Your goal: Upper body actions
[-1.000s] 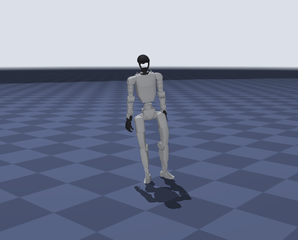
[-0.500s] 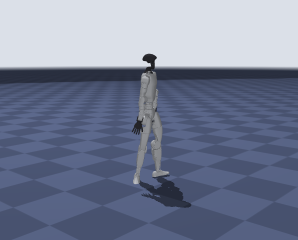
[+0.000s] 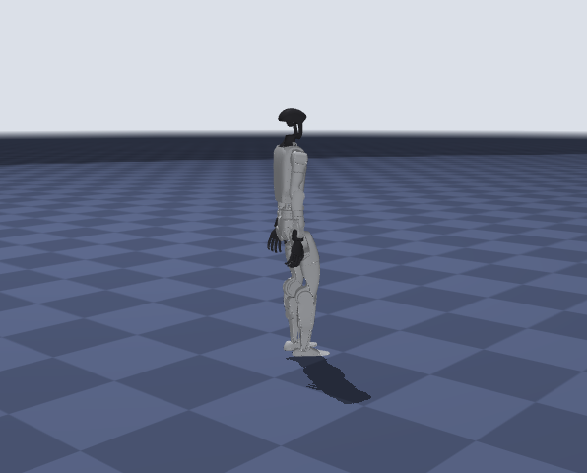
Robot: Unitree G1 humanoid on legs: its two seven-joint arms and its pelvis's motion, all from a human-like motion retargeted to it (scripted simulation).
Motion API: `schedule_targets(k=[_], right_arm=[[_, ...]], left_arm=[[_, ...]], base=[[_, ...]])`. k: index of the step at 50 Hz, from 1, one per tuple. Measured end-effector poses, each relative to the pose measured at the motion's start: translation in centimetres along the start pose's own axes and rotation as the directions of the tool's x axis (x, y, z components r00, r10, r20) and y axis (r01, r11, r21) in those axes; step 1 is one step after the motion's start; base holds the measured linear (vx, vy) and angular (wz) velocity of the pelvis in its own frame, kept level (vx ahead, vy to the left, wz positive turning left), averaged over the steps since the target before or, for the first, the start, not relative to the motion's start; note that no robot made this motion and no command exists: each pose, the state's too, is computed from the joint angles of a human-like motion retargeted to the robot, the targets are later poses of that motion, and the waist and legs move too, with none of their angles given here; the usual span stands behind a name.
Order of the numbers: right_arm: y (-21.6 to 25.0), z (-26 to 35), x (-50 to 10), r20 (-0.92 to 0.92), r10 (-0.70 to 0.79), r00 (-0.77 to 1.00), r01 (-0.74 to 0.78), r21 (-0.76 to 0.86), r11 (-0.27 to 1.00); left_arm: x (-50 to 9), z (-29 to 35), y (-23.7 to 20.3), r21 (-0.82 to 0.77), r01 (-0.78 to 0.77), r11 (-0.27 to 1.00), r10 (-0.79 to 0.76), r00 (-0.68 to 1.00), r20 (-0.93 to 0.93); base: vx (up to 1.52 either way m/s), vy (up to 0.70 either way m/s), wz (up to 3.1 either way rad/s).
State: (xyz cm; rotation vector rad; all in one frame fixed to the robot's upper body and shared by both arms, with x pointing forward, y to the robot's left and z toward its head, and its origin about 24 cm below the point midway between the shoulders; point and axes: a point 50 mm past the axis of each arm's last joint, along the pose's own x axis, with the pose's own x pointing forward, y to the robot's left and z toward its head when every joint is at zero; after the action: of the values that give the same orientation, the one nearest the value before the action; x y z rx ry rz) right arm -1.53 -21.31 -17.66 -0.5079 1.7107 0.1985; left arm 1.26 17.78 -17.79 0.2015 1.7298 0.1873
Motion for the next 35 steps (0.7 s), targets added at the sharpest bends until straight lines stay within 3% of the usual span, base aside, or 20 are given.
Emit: schedule_targets(k=[11,20,25,35], right_arm=[[-1.1,0.9,-0.1,0.034,-0.026,0.999,0.026,0.013,1.000],[-2.3,4.2,-0.7,0.169,-0.107,0.980,0.123,-0.085,0.989],[-2.7,3.7,-0.6,0.151,-0.097,0.984,0.113,-0.099,0.989],[-4.0,2.5,-0.4,0.079,-0.087,0.993,0.077,0.122,0.990]], left_arm=[[-0.3,0.4,-1.5,0.036,0.026,0.999,-0.027,0.999,0.034],[-0.2,1.5,0.7,0.123,-0.007,0.992,-0.001,0.998,0.067],[0.0,0.7,1.4,0.149,-0.027,0.988,0.024,0.999,0.024],[0.2,-2.8,0.0,0.100,0.057,0.993,-0.047,0.994,-0.098]], base=[[0.08,0.05,-0.88],[-0.07,-0.08,-1.14],[0.04,-0.18,-3.04],[0.25,-0.25,-3.05]])
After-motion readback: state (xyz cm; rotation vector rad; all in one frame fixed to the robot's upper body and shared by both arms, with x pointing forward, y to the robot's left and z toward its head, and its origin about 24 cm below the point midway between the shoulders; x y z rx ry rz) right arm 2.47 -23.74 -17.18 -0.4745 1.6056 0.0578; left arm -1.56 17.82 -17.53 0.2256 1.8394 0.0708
